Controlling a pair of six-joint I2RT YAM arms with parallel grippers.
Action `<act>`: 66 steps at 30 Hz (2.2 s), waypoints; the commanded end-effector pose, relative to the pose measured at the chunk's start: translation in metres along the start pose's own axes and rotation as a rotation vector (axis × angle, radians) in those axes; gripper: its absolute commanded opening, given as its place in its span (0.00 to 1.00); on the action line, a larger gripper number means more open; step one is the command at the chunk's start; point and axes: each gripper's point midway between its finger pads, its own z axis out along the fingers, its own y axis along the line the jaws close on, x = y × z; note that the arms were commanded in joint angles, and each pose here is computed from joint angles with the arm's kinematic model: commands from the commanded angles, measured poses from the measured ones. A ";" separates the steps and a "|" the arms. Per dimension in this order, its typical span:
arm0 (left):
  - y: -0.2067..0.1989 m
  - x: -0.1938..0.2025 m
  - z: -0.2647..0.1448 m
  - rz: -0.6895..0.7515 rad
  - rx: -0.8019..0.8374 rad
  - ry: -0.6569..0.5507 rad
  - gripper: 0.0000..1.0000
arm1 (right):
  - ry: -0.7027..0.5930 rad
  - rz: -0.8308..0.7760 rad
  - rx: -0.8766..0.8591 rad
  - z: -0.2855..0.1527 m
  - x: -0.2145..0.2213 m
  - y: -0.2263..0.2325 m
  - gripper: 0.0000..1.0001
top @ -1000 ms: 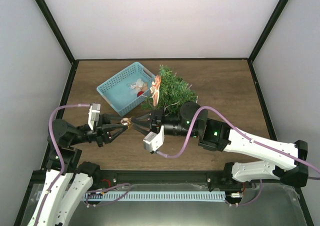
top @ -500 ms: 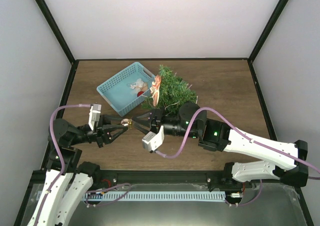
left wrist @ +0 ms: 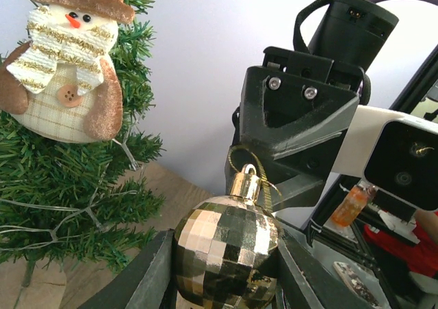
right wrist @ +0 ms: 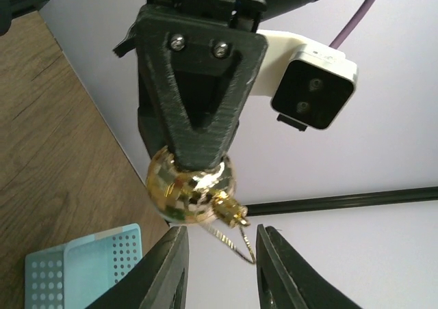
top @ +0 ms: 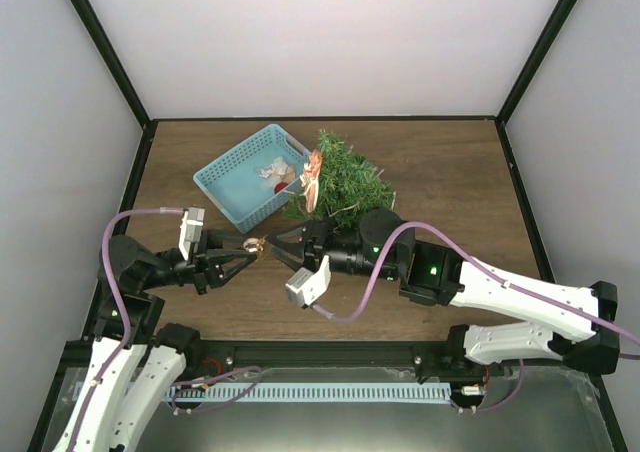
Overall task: Decorate the small christmas tree
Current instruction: Hang the decoration item on the Christmas tree.
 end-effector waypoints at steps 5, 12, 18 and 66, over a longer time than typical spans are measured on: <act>-0.008 -0.005 0.000 0.022 0.015 0.004 0.28 | 0.024 -0.056 0.012 -0.009 -0.001 0.002 0.30; -0.007 -0.004 0.000 0.017 0.014 0.006 0.28 | 0.017 -0.085 0.037 -0.004 -0.006 -0.002 0.28; -0.007 -0.003 0.000 0.016 0.013 0.009 0.28 | 0.001 -0.089 0.053 -0.002 -0.010 -0.003 0.17; 0.009 0.016 0.003 -0.035 0.055 -0.024 0.34 | -0.052 0.816 0.238 -0.026 0.000 -0.015 0.01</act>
